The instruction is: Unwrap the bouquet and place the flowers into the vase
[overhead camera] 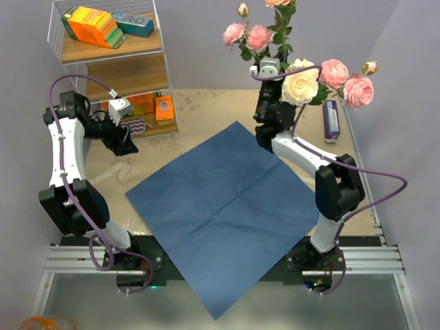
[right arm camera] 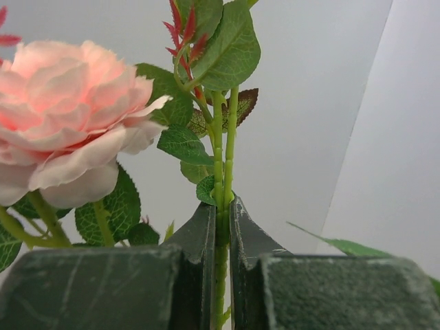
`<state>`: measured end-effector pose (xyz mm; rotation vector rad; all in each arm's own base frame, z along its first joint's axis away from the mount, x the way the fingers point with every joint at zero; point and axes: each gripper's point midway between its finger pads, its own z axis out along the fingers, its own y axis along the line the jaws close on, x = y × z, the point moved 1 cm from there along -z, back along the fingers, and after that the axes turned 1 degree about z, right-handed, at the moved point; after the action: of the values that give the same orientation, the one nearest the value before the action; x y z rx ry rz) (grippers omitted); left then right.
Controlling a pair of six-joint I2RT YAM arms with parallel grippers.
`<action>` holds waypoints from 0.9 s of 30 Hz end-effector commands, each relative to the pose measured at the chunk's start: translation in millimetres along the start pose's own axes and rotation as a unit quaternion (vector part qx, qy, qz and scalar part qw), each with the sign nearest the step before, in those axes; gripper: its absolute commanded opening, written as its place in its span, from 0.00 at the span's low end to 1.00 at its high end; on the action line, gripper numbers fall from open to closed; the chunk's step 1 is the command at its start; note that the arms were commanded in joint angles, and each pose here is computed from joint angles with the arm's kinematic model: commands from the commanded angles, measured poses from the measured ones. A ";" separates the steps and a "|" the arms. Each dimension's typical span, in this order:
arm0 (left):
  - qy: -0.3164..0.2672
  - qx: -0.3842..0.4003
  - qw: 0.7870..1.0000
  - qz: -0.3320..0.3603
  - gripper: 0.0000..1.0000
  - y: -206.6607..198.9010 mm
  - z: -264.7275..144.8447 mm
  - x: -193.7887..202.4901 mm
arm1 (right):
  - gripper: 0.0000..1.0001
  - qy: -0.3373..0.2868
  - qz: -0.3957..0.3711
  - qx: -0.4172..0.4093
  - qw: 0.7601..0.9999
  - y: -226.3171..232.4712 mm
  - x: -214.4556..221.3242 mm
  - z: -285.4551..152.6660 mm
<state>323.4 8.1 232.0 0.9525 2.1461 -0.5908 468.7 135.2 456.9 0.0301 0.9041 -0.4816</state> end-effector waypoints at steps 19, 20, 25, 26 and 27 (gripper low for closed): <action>-0.008 0.004 1.000 0.006 0.80 1.1 -0.6 1.2 | 0.00 -0.162 0.131 0.132 0.969 -87.2 -103.0 17.8; -0.008 0.003 1.000 0.007 0.80 0.8 -1.0 0.9 | 0.00 -0.155 0.127 0.133 0.971 -85.3 -97.5 16.4; -0.006 0.001 1.000 0.009 0.80 -0.2 -2.0 1.3 | 0.00 -0.127 0.111 0.128 0.977 -73.5 -66.8 3.9; -0.006 0.000 1.000 0.010 0.80 -0.6 -2.4 1.4 | 0.00 -0.119 0.107 0.125 0.979 -68.0 -59.2 2.1; -0.005 -0.001 1.000 0.011 0.80 -0.4 -2.9 2.2 | 0.00 -0.109 0.108 0.133 0.979 -69.8 -53.1 0.1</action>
<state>323.4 8.2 229.6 0.9554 2.1485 -0.5961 464.1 133.4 480.1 0.0392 0.8430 -0.4612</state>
